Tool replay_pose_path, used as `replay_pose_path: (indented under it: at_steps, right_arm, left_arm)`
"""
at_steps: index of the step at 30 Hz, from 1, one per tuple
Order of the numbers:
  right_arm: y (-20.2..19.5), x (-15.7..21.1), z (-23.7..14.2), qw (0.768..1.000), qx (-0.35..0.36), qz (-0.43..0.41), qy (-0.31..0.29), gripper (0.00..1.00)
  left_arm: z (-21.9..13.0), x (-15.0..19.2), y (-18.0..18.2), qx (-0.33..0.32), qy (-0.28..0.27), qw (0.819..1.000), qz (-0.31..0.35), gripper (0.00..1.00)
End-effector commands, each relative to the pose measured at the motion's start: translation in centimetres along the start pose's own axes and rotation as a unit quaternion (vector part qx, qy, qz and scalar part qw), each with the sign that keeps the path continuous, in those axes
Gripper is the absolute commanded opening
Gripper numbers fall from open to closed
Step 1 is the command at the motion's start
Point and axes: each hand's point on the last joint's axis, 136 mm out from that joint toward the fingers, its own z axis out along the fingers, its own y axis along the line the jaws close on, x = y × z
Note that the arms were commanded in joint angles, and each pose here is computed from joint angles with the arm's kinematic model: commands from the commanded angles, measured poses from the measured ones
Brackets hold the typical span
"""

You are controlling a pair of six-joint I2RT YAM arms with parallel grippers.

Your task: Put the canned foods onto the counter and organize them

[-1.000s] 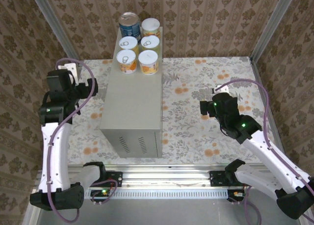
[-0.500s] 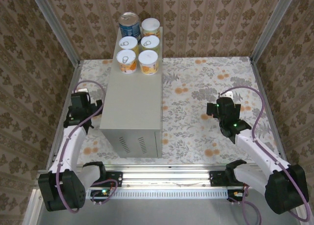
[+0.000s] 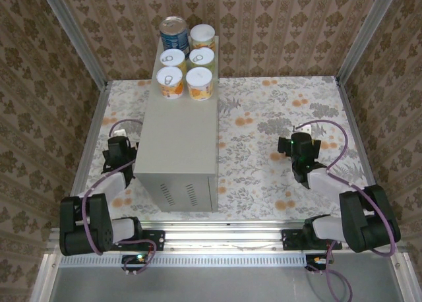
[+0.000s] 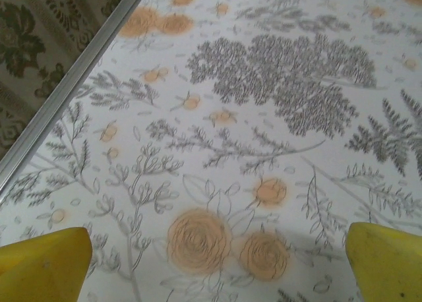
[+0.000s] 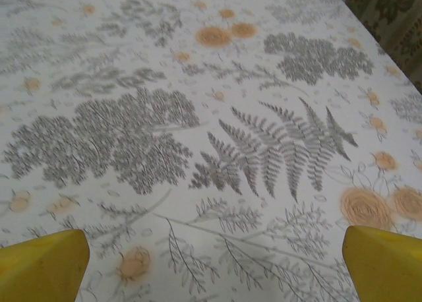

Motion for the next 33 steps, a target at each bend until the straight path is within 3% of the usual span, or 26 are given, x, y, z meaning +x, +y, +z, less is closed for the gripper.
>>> replay_pose_path:
  at_steps: [1,10,17,22,24,26,33]
  right_arm:
    - [0.7,-2.3,0.1,0.998,-0.021,0.014,-0.06,1.0]
    - [2.1,-2.9,1.8,0.998,-0.043,-0.006,-0.037,1.0]
    - [1.1,-2.7,2.4,0.995,-0.029,-0.013,-0.09,1.0]
    - [0.1,-2.2,3.0,0.996,-0.027,0.015,-0.088,1.0]
    - [0.1,-2.2,3.1,0.996,-0.028,0.015,-0.084,1.0]
    - [0.1,-2.1,3.1,0.996,-0.03,0.016,-0.083,1.0]
    - [0.3,-1.3,3.8,0.995,-0.054,0.025,-0.079,1.0]
  left_arm:
    - [0.0,-2.8,-0.8,0.026,-0.075,0.997,-0.005,1.0]
    - [1.0,-3.9,-1.7,0.047,-0.095,0.994,-0.002,1.0]
    - [1.5,-4.4,-1.8,0.043,-0.148,0.988,0.017,1.0]
    - [2.1,-3.8,-3.6,0.061,-0.135,0.988,0.05,1.0]
    - [2.7,-3.5,-4.2,0.059,-0.158,0.983,0.066,1.0]
    - [2.5,-3.0,-4.1,0.059,-0.138,0.987,0.059,1.0]
    - [2.6,-3.2,-3.6,0.038,-0.15,0.986,0.06,1.0]
